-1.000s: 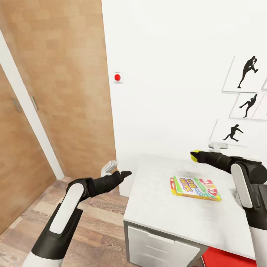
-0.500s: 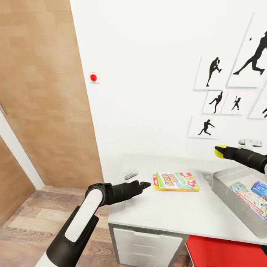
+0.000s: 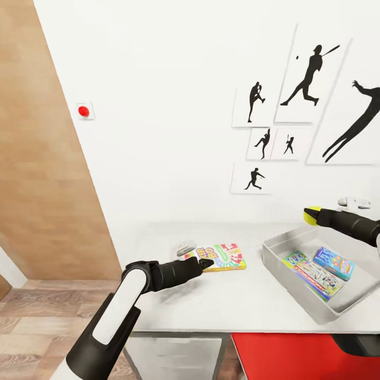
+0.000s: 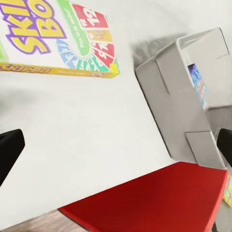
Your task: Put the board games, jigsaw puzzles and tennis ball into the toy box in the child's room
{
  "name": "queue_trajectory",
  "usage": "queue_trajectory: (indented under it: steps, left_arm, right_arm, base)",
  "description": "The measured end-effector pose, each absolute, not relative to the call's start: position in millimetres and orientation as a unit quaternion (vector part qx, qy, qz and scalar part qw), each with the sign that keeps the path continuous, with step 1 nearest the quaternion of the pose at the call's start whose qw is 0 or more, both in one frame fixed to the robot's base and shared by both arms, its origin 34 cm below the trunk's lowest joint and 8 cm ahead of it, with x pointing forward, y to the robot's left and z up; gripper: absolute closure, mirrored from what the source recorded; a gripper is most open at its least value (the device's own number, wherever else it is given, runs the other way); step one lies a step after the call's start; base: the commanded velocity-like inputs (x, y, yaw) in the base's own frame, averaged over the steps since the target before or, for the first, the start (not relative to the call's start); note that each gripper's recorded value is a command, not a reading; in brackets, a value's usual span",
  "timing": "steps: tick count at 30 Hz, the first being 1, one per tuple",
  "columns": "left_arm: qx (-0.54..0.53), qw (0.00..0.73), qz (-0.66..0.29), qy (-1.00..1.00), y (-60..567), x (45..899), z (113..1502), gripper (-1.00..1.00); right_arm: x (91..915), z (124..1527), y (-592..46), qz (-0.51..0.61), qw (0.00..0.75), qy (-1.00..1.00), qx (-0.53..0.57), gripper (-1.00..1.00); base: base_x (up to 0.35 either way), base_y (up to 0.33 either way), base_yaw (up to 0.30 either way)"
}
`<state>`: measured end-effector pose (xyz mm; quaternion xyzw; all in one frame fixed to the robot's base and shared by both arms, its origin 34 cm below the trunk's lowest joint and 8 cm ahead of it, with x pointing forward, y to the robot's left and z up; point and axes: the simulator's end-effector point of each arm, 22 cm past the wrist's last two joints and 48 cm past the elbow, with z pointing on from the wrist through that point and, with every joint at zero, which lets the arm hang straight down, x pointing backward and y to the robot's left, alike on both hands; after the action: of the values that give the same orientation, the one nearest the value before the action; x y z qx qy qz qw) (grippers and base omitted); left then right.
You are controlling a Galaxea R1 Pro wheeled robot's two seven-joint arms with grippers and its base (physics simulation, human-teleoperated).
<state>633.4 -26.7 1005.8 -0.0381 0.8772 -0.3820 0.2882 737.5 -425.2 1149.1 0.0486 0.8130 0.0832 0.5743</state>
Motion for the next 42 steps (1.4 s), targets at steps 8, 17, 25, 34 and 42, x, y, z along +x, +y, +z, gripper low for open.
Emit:
queue_trajectory:
  steps: [8,17,25,34,42]
  left_arm:
    - [-0.069,0.299,-0.37,0.877,2.4,650.0,1004.2,-1.0]
    - [-0.103,0.306,-0.348,0.88,45.3,661.6,990.4,-1.0]
    - [-0.105,0.306,-0.347,0.88,46.9,662.0,989.6,-1.0]
    - [-0.105,0.306,-0.346,0.881,47.2,662.0,989.4,-1.0]
    - [-0.141,0.307,-0.329,0.882,87.7,665.9,974.1,-1.0]
  right_arm:
    - [735.7,1135.9,-415.6,0.092,0.554,0.826,0.05,1.0]
    - [735.9,1130.3,-410.1,0.093,0.549,0.829,0.046,1.0]
    - [735.9,1130.4,-410.2,0.093,0.549,0.829,0.046,1.0]
    - [735.8,1130.2,-409.8,0.093,0.549,0.829,0.046,1.0]
    - [735.6,1130.6,-410.6,0.093,0.549,0.829,0.046,1.0]
  base:
    - [0.11,-0.311,-0.016]
    - [0.026,-0.061,-0.017]
    - [0.001,-0.025,-0.002]
    - [0.0,-0.241,0.0]
    - [0.0,-0.271,0.0]
